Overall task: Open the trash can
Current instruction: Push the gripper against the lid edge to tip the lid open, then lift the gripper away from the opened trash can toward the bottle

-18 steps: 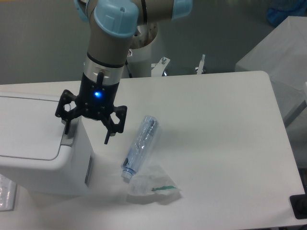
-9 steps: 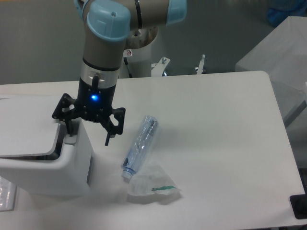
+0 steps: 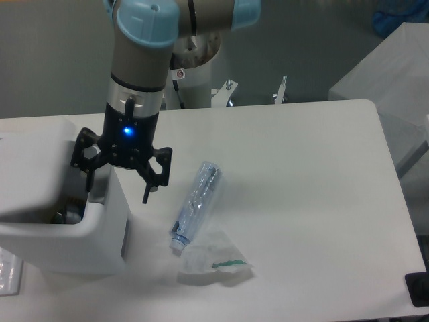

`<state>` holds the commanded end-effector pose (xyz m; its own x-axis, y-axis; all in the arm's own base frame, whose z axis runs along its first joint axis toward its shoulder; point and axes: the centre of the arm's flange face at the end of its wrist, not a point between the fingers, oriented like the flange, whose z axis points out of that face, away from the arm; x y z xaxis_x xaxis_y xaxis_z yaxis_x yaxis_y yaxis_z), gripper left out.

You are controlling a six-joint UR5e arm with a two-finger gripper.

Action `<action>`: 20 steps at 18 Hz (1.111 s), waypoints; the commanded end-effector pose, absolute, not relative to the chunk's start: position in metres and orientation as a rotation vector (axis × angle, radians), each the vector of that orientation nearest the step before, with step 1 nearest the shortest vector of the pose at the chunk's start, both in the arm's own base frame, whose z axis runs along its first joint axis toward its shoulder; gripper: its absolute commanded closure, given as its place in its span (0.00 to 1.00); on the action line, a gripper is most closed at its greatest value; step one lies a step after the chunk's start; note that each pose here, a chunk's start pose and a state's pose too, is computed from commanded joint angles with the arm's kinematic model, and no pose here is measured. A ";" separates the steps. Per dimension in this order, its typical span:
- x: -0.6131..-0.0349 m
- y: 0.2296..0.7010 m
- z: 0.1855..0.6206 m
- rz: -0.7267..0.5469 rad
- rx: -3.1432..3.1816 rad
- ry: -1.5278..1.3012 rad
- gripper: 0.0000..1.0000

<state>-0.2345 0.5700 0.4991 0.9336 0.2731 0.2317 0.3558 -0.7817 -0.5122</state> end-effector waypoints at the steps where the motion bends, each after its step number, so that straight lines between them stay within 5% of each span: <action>1: -0.236 0.569 0.503 -0.190 -2.510 -0.447 0.00; 11: -0.318 0.546 0.542 -0.069 -2.508 -0.448 0.00; 15: -0.363 0.515 0.530 0.021 -2.606 -0.213 0.00; 20: -0.401 0.499 0.461 0.163 -2.849 0.023 0.00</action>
